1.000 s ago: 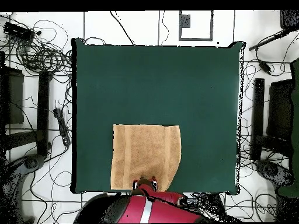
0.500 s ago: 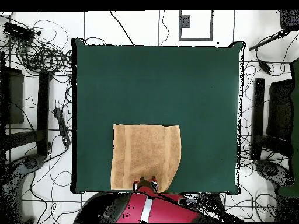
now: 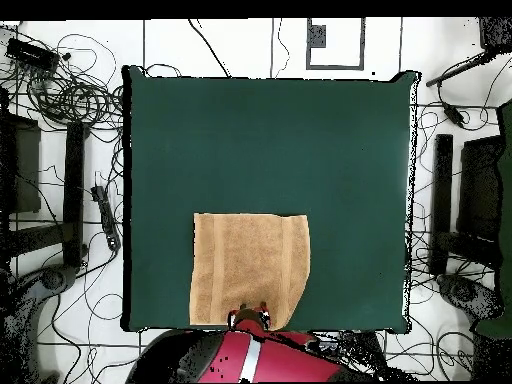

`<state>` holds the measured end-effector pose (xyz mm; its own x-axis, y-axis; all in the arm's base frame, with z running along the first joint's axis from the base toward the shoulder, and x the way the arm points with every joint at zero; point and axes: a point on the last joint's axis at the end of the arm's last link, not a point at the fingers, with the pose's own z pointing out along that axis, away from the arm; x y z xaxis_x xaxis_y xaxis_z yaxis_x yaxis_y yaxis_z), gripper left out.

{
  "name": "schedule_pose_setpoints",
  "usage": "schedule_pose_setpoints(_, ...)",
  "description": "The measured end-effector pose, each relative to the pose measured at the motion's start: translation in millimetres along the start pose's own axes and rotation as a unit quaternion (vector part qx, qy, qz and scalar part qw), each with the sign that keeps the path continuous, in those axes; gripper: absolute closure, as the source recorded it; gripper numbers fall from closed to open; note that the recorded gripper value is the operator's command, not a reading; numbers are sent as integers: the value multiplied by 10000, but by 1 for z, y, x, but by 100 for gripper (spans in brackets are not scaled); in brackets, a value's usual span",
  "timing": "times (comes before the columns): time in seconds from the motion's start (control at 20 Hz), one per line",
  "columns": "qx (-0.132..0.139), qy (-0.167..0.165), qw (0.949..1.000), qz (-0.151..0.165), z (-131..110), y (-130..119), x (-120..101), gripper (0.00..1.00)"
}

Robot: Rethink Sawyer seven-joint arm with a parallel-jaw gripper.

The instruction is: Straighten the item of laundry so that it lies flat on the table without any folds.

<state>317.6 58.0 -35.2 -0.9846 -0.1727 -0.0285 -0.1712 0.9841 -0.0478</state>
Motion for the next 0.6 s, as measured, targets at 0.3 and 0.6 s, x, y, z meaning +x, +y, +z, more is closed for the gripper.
schedule_pose_setpoints(0.3,13,-24,10000,-7,0,0,1,0)
schedule_pose_setpoints(0.6,13,-123,9999,-18,0,-1,4,0)
